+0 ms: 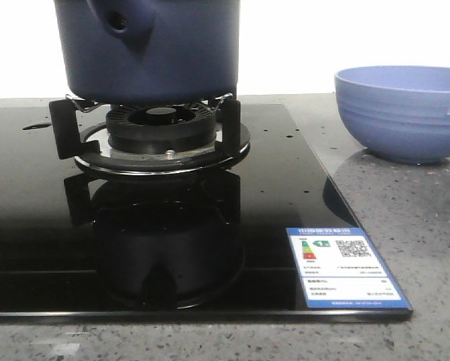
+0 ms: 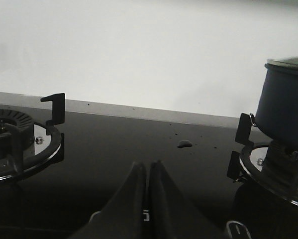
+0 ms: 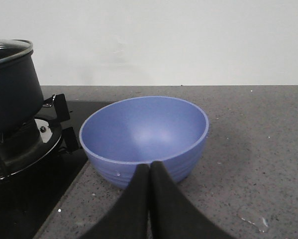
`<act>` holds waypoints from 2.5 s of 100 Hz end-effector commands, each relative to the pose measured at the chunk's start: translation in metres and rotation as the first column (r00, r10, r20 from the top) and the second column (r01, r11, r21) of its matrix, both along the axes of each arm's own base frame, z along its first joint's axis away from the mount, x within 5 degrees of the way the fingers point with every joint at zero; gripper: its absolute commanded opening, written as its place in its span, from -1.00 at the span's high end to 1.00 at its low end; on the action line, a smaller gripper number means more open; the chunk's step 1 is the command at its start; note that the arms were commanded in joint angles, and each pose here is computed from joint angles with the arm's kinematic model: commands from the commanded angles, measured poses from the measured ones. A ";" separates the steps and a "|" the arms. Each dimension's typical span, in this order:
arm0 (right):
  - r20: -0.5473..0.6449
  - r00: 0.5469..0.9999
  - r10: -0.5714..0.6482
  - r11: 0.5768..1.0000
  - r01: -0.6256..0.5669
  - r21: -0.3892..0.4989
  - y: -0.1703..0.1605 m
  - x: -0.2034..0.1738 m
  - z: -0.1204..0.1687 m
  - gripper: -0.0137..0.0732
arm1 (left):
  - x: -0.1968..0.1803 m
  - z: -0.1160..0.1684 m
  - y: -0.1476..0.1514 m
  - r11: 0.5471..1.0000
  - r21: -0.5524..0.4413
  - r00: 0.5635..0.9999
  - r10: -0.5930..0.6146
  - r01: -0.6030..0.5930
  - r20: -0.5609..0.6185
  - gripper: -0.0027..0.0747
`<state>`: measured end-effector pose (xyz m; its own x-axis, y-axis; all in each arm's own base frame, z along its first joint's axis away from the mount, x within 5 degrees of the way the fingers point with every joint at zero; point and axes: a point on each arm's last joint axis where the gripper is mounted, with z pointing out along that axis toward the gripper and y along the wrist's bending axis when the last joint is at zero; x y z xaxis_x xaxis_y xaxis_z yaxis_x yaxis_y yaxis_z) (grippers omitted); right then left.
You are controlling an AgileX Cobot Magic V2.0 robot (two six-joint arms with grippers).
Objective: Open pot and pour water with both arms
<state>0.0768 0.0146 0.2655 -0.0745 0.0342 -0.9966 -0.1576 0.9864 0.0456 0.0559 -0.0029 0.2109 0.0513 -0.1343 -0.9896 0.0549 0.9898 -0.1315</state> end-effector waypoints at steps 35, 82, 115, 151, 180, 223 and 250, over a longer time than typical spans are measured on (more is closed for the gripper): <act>0.050 0.998 -0.034 0.999 0.034 0.006 -0.003 0.001 0.011 0.83 | -0.001 -0.010 0.000 1.000 -0.002 1.000 -0.007 0.007 -0.001 0.98; 0.050 0.998 -0.034 0.999 0.034 0.006 -0.003 0.001 0.011 0.83 | -0.001 -0.010 0.000 1.000 -0.002 1.000 -0.007 0.007 -0.001 0.98; 0.059 0.995 -0.077 0.997 0.075 0.024 -0.007 0.001 0.012 0.83 | -0.001 -0.010 0.000 1.000 -0.002 1.000 -0.007 0.007 -0.001 0.98; 0.151 0.977 -0.149 0.986 0.158 -0.051 -0.014 -0.009 -0.022 0.83 | -0.001 -0.010 0.000 1.000 -0.002 1.000 -0.007 0.007 -0.001 0.98; 0.125 0.980 -0.152 0.983 0.164 -0.087 -0.015 -0.021 -0.066 0.83 | -0.001 -0.010 0.000 1.000 -0.002 1.000 -0.007 0.007 -0.001 0.98; 0.082 0.982 -0.170 0.978 0.179 -0.109 -0.016 -0.021 -0.070 0.83 | -0.001 -0.010 0.000 1.000 -0.002 1.000 -0.007 0.007 -0.003 0.98; 0.082 0.982 -0.170 0.978 0.179 -0.109 -0.016 -0.021 -0.070 0.83 | -0.001 -0.010 0.000 1.000 -0.002 1.000 -0.007 0.007 -0.003 0.98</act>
<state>0.0558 -0.0007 0.1965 -0.0709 -0.0652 -0.9953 0.0069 0.9978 -0.0659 0.0560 -0.0037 0.2053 -0.0112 -0.1238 -0.9922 0.0557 0.9907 -0.1242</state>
